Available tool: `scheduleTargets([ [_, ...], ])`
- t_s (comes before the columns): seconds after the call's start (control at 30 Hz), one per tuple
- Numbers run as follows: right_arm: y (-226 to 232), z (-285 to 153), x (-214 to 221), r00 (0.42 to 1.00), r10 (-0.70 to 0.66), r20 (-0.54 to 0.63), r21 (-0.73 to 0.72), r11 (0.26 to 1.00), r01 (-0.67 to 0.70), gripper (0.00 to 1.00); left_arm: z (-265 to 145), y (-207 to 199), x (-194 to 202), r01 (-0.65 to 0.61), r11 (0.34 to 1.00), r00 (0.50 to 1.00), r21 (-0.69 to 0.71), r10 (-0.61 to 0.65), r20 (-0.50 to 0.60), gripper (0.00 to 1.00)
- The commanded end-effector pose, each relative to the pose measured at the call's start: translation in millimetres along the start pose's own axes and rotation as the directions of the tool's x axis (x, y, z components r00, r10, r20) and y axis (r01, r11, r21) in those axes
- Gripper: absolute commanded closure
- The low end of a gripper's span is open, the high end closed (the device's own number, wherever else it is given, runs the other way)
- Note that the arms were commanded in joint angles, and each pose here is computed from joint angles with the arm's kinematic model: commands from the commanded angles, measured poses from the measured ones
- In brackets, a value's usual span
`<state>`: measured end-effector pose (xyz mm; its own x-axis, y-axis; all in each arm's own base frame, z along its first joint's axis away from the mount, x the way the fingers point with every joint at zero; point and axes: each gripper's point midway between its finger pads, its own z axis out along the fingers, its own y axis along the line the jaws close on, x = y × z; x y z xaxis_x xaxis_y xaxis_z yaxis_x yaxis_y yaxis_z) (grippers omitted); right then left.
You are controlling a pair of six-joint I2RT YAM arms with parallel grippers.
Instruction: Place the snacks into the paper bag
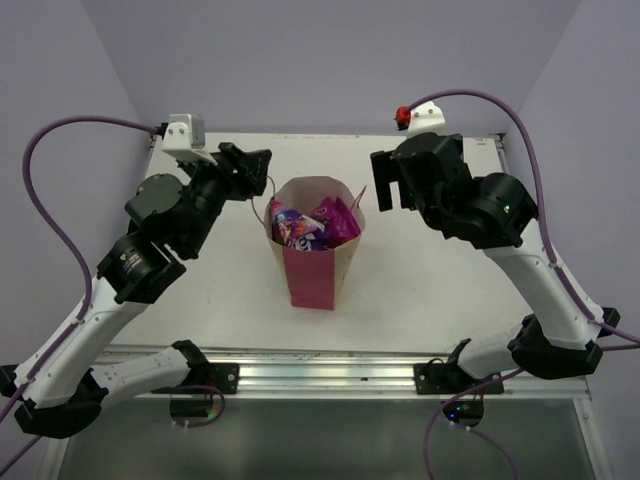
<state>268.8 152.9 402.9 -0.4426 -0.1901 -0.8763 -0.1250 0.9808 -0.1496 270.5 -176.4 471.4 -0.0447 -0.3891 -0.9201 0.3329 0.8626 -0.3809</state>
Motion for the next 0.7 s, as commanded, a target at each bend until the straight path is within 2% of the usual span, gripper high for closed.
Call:
scheduleTargets([
  [0.0,-13.9,-5.8,-2.8,0.999,0.026,0.024,0.053,0.998,-0.027,0.01,0.2,14.2,10.3,-0.048,0.997,0.999,-0.057,0.047,-0.018,0.37],
  [0.67,-23.2,-6.7,-0.3,0.999,0.019,0.033,0.097,0.995,-0.022,0.01,-12.6,37.2,-2.3,-0.071,0.985,0.997,-0.155,0.076,0.023,0.37],
])
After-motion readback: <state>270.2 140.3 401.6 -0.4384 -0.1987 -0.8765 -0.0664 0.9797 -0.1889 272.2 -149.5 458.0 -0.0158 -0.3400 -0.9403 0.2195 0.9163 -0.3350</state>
